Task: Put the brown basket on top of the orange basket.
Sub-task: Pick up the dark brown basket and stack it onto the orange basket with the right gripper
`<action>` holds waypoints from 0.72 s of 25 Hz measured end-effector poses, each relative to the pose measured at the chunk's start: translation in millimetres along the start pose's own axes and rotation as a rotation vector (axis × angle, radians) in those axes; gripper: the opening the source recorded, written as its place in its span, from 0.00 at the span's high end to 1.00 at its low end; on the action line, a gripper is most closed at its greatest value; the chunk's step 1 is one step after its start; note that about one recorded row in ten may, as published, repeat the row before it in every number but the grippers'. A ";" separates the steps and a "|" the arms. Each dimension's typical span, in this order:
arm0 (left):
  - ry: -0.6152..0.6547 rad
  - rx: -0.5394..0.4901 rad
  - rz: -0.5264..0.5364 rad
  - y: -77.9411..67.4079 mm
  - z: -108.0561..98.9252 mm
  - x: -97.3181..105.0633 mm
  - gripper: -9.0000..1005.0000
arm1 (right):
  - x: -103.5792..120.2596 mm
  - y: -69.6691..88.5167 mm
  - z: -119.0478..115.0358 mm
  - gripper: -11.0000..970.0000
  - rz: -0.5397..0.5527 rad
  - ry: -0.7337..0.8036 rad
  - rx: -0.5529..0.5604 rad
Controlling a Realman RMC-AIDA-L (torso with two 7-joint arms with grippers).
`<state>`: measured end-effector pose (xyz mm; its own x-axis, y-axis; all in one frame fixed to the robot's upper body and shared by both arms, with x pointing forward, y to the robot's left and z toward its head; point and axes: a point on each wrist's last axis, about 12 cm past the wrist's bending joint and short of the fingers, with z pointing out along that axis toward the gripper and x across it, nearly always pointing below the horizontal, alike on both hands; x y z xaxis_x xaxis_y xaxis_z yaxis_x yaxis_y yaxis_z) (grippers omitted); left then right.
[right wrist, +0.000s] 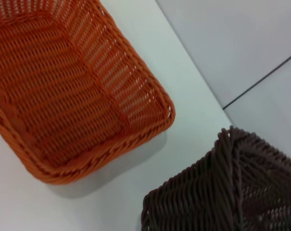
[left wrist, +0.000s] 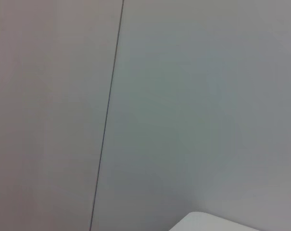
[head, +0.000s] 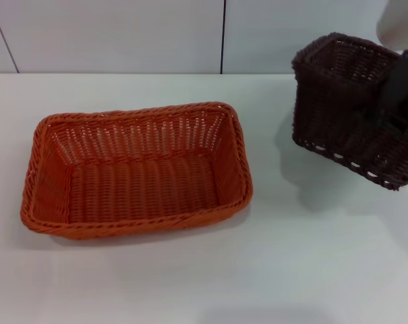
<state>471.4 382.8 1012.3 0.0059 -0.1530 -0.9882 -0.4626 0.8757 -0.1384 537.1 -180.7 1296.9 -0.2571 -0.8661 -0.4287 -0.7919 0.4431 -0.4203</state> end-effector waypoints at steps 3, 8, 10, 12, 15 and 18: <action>0.002 -0.002 0.003 0.5 0.6 0.5 0.21 | -8.4 -0.1 -3.3 0.78 -0.047 -0.026 0.022; 0.000 -0.011 0.002 2.3 1.2 -0.1 0.21 | -26.6 4.8 -5.1 0.78 -0.206 -0.093 0.069; 0.000 -0.012 0.001 2.4 1.3 -0.1 0.21 | -35.1 10.9 -3.1 0.78 -0.305 -0.117 0.078; 0.001 -0.015 0.001 3.1 1.0 0.2 0.21 | -43.3 19.6 -0.1 0.78 -0.415 -0.135 0.081; 0.004 -0.018 -0.005 3.0 0.7 1.0 0.21 | -51.7 35.2 5.5 0.78 -0.575 -0.141 0.074; 0.008 -0.020 -0.017 3.4 0.0 2.0 0.21 | -53.7 51.5 13.8 0.78 -0.752 -0.160 0.070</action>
<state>469.9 385.4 1009.9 0.0066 -0.1716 -0.9852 -0.4801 0.8637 -0.1536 517.8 -108.1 1287.2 0.4232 -0.8985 -0.1161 -0.6838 -0.2327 -0.6916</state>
